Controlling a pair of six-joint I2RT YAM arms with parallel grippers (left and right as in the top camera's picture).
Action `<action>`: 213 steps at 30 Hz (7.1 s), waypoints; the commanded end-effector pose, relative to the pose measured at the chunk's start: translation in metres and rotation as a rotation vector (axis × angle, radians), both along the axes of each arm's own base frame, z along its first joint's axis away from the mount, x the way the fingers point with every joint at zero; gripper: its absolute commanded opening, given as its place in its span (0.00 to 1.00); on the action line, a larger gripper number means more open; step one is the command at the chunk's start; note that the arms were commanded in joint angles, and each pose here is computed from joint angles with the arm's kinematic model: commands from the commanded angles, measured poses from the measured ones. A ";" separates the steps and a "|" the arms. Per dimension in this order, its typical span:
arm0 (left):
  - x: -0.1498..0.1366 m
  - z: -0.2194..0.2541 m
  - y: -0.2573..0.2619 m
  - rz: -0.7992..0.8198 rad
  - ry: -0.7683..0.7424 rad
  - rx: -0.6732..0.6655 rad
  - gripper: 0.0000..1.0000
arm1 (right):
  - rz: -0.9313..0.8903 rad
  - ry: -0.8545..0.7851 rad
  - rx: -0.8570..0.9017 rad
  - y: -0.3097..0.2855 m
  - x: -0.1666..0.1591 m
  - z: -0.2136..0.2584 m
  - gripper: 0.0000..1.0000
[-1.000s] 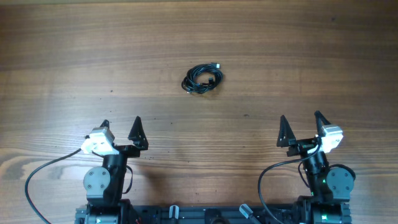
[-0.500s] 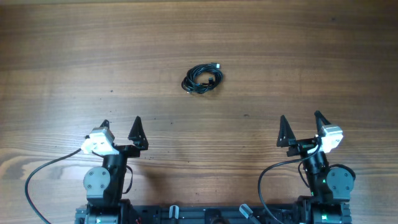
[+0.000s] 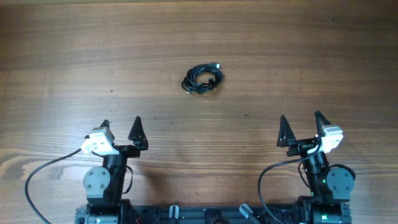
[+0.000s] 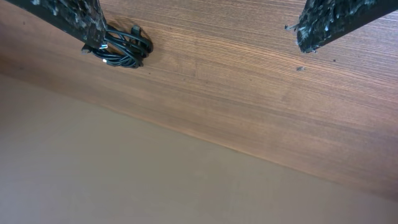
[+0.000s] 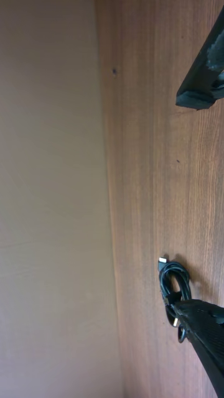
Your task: Untangle cables
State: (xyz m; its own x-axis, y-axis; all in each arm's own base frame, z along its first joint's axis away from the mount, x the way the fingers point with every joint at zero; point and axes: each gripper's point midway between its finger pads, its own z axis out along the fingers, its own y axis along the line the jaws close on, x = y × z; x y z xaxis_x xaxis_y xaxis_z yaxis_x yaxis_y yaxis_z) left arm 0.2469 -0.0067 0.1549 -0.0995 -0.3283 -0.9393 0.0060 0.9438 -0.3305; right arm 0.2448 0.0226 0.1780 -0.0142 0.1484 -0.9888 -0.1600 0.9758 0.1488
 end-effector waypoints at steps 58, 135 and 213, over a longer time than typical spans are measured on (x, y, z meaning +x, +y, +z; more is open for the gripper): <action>0.073 0.135 -0.014 -0.106 0.457 0.081 1.00 | 0.444 0.418 0.062 0.066 0.039 0.127 1.00; 0.133 0.084 -0.302 -1.109 1.541 -1.114 0.04 | 0.502 0.904 0.481 0.118 0.147 0.089 0.66; 0.105 0.051 -0.322 -0.891 1.701 -1.043 0.04 | 0.340 0.997 0.496 0.160 0.170 0.043 0.37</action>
State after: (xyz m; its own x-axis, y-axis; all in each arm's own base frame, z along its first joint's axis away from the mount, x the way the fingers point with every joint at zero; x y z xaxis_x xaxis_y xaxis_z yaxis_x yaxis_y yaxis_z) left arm 0.3638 -0.3161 0.1822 -0.7500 -0.0266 0.6609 -0.6102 0.4134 -0.6758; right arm 0.4076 0.1749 0.2437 -0.8451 0.3749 -0.3811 -0.0211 0.6889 0.7245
